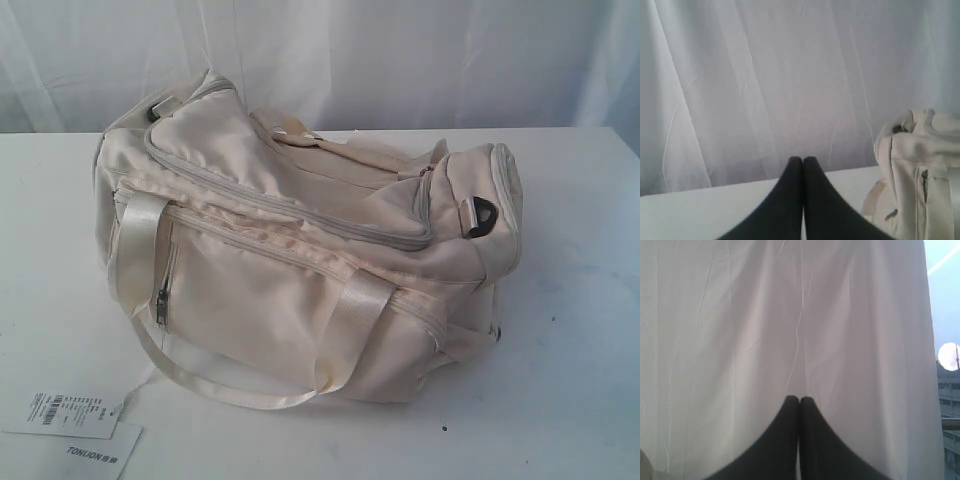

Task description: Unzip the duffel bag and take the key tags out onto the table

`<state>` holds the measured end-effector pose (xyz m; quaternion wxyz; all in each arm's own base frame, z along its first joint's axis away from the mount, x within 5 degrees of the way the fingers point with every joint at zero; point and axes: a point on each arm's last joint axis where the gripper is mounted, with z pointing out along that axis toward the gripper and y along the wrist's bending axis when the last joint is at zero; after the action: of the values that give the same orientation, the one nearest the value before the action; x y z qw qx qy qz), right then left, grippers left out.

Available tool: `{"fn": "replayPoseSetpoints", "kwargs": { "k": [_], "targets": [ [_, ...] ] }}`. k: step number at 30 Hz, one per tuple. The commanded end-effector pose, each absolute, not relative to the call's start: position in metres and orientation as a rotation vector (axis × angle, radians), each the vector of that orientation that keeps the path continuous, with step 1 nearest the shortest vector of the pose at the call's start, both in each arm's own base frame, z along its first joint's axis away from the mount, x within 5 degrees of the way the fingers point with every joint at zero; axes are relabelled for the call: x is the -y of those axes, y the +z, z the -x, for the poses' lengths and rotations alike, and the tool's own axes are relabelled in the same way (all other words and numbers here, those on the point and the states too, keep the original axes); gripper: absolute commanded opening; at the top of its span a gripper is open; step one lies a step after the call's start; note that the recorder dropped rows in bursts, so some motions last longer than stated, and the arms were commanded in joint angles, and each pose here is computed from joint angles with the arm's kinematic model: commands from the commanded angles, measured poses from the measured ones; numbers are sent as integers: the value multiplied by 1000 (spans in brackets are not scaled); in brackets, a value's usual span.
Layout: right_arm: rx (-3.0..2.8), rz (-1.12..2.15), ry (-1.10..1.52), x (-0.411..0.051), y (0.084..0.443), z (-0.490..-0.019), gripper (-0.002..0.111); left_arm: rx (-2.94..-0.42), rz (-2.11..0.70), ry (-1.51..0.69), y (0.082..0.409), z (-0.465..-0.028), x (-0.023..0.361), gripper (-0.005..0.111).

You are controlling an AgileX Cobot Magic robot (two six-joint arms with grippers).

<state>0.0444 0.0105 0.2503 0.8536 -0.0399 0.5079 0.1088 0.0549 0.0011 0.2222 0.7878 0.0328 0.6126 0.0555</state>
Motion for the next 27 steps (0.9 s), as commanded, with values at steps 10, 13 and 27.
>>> {"fn": "replayPoseSetpoints", "kwargs": {
  "k": [10,13,27],
  "targets": [
    [-1021,29,285,-8,255,-42,0,-974,110,-134,259,-41,-3,0],
    [-982,32,279,-8,267,-38,0,-923,119,-144,279,-35,-3,0],
    [-1578,22,234,-14,326,-85,0,-1595,111,-112,328,-89,0,0]
  ]
}}
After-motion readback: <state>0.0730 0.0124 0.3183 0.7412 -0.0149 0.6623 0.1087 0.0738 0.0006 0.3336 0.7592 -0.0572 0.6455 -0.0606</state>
